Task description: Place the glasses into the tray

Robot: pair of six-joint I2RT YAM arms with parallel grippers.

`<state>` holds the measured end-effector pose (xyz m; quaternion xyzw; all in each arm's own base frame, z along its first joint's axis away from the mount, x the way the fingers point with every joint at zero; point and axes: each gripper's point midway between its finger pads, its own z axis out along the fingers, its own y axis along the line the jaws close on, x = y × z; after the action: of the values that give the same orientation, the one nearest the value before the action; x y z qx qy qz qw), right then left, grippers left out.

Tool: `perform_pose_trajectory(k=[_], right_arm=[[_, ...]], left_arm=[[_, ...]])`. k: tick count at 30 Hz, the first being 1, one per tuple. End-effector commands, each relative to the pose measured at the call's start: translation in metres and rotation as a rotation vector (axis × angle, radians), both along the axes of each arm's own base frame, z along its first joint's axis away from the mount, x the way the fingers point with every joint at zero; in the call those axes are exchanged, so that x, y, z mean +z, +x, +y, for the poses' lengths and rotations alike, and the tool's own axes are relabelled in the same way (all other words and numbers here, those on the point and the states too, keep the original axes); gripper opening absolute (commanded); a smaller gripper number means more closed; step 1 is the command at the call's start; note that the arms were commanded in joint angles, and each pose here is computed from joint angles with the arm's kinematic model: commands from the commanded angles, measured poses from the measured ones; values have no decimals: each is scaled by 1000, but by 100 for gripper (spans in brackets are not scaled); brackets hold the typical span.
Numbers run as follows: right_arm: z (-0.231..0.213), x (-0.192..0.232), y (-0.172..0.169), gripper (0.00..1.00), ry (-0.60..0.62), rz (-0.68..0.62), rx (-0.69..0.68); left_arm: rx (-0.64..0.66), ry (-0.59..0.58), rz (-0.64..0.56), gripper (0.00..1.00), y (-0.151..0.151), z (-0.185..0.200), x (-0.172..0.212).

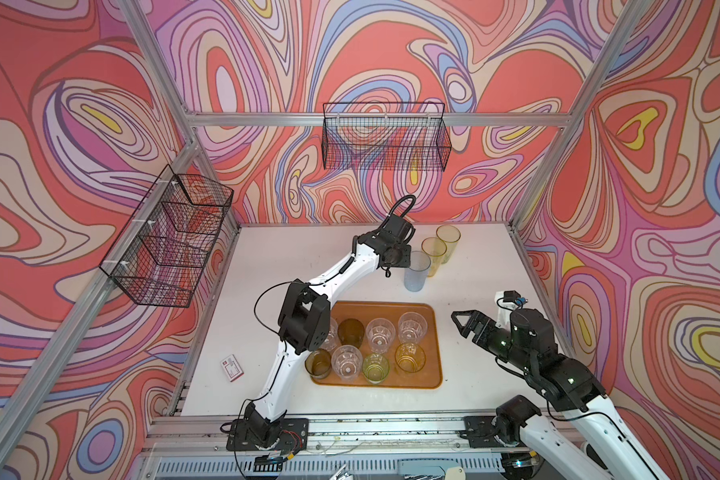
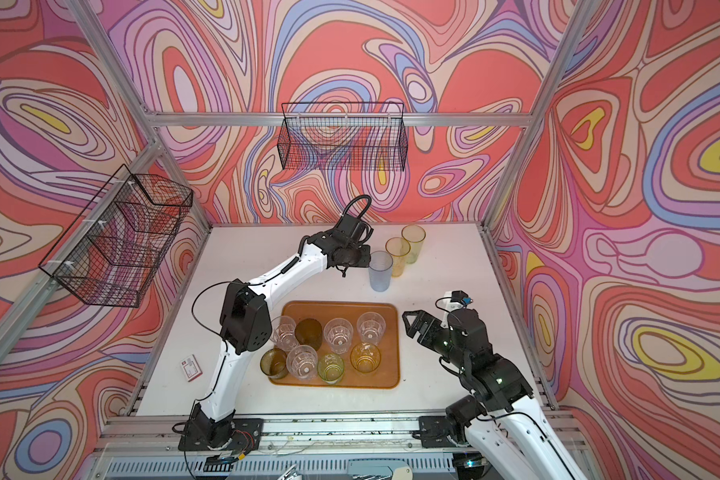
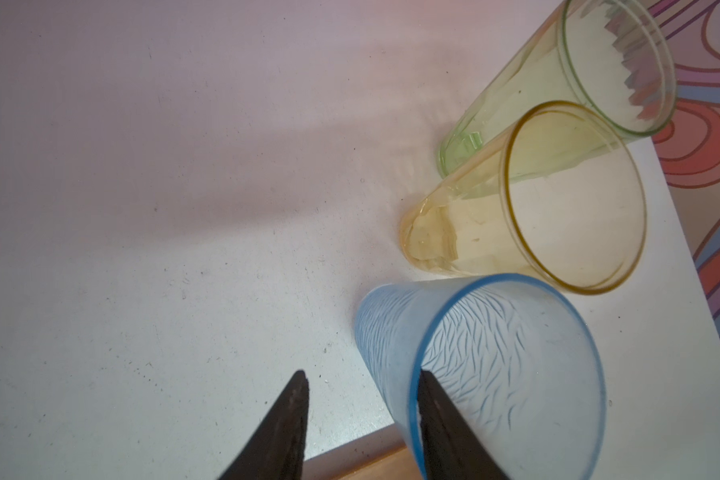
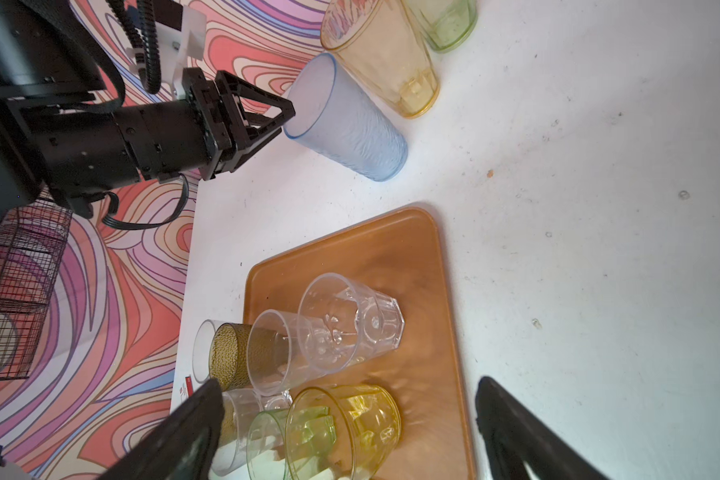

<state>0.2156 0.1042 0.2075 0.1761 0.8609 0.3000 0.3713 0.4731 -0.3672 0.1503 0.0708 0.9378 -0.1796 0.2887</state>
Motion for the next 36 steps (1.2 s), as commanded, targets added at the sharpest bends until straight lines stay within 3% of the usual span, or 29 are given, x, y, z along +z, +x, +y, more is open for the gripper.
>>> perform_pose_trajectory(k=[1,23,36], right_arm=[[-1,0,5,97,-31,6,0],[6,-21,13,97,-3,30,1],[3,-26,2,97,45,9,-10]], left_arm=[[-9,9,11,38,4,-1,-8],[-65,86,0,0,-3,10,-6],[-47,115,-11,0,-11,25,7]])
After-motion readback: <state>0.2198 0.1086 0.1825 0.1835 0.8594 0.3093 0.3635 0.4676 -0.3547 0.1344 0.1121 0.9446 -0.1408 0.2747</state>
